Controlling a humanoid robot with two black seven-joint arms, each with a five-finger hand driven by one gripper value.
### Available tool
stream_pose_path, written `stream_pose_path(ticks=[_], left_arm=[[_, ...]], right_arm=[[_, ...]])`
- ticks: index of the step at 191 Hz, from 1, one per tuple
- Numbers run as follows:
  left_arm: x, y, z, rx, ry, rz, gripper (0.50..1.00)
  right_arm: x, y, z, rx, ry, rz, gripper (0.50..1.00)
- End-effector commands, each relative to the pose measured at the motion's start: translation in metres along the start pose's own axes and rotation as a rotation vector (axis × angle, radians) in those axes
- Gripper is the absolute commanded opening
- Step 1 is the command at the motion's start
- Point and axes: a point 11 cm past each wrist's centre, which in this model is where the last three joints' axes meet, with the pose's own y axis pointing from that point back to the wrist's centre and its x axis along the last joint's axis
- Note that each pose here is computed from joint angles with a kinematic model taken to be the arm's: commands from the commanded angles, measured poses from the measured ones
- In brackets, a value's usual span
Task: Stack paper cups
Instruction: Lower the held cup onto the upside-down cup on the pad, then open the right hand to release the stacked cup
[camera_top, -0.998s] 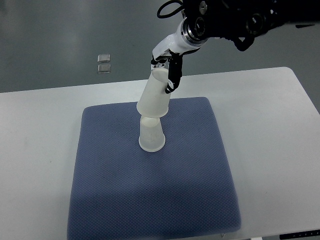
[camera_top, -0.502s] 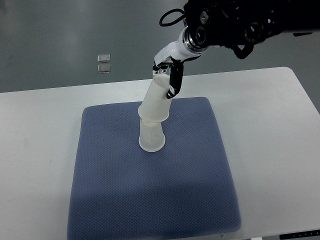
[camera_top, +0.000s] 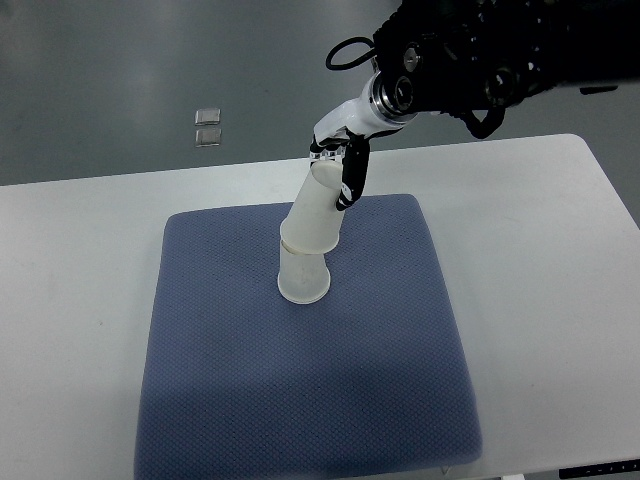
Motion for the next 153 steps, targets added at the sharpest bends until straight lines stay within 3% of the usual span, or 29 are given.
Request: stream_pose_path(ticks=[1, 120, 153], left_arm=[[0.0, 0.0, 0.0, 0.0, 0.001, 0.0, 1.0], [0.001, 0.0, 0.0, 0.0, 0.001, 0.002, 1.0], [0.001, 0.0, 0.0, 0.0, 0.003, 0.002, 1.0]], right_arm=[[-0.001, -0.001, 0.001, 0.002, -0.008, -0.001, 0.744], [-0.002, -0.004, -0.011, 0.05, -0.042, 0.0, 0.754], [-0.004, -0.005, -0.012, 0.056, -0.046, -0.005, 0.782]])
